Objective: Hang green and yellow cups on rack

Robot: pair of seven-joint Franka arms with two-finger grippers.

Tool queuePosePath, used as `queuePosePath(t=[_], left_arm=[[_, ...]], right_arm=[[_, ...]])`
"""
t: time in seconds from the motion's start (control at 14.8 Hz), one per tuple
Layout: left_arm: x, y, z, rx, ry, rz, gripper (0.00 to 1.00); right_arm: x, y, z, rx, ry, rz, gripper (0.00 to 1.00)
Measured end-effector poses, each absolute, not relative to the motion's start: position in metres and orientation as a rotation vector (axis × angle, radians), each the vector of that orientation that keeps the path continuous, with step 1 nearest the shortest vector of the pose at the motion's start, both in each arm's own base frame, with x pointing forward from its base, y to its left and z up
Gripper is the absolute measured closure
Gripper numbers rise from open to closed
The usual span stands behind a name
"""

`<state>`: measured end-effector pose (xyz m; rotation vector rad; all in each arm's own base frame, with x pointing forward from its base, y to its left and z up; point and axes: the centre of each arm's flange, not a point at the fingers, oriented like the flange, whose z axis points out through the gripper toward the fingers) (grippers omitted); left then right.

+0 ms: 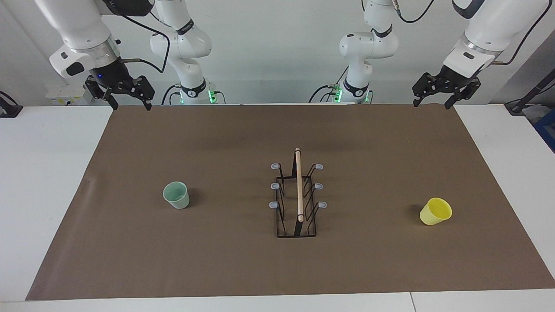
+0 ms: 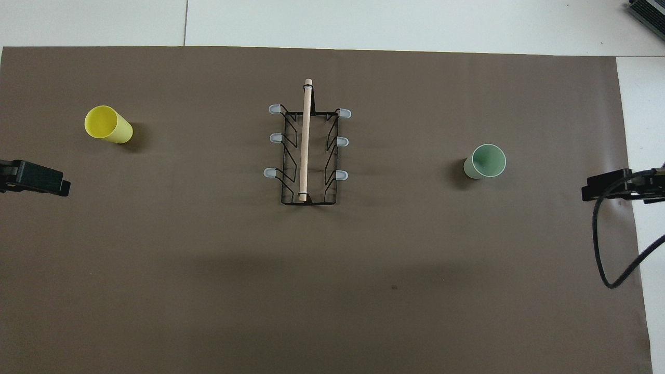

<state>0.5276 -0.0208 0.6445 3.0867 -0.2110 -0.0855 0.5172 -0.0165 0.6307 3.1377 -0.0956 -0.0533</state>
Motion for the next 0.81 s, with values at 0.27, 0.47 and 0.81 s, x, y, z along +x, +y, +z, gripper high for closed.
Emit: queuePosePath(t=[0.27, 0.47, 0.81], left_arm=[[0.526, -0.027, 0.645, 3.086, -0.230, -0.086, 0.00], [0.526, -0.028, 0.646, 3.088, -0.216, -0.085, 0.00], [0.535, -0.021, 0.634, 3.092, -0.130, -0.113, 0.00]], right_arm=[[0.516, -0.017, 0.629, 3.117, -0.089, -0.061, 0.00], [0.514, -0.012, 0.626, 3.116, -0.076, -0.069, 0.00], [0.519, -0.014, 0.606, 3.089, -0.072, -0.132, 0.00]])
